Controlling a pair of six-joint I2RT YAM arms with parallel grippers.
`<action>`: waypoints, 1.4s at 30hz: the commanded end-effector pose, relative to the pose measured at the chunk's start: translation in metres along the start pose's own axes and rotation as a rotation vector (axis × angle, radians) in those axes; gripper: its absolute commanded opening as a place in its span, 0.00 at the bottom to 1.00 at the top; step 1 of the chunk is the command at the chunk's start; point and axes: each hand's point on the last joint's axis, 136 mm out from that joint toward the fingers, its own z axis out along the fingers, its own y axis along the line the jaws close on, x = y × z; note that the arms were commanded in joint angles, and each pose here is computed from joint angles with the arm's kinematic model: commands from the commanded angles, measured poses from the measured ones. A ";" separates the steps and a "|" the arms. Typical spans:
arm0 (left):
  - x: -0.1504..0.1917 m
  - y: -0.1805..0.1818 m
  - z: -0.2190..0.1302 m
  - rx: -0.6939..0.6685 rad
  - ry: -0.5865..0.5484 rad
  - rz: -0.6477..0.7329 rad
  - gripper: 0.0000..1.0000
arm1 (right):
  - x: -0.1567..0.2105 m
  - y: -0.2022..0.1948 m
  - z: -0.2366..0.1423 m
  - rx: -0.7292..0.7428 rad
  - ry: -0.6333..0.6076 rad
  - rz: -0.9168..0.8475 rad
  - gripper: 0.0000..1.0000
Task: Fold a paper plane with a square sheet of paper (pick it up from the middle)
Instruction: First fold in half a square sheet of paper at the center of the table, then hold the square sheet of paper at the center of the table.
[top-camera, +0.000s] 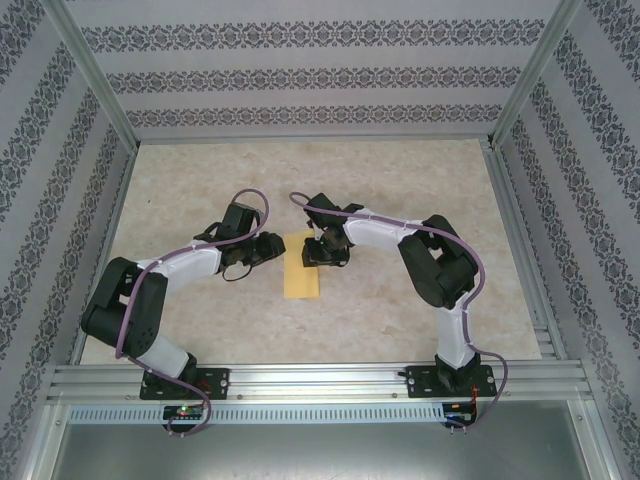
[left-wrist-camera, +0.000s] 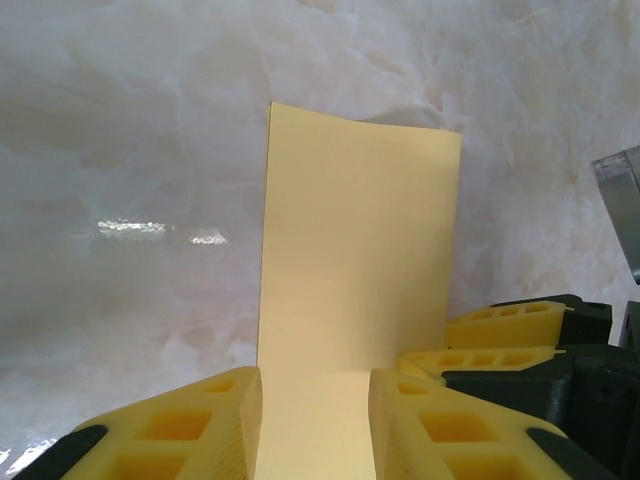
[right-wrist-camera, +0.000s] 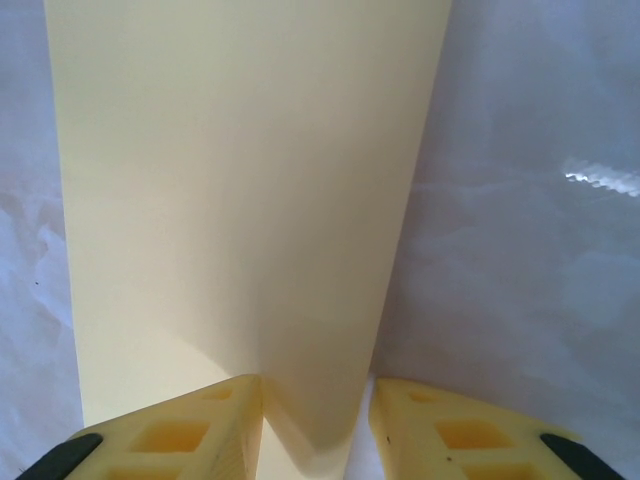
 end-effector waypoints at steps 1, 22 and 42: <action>-0.003 0.004 0.002 0.004 -0.009 -0.012 0.33 | 0.018 -0.030 0.028 0.119 0.066 -0.012 0.37; 0.002 -0.001 0.005 0.025 0.019 0.025 0.29 | 0.021 -0.039 0.033 0.152 0.078 0.015 0.37; -0.001 0.007 0.008 -0.011 0.004 -0.003 0.28 | 0.024 -0.041 0.034 0.151 0.091 0.019 0.35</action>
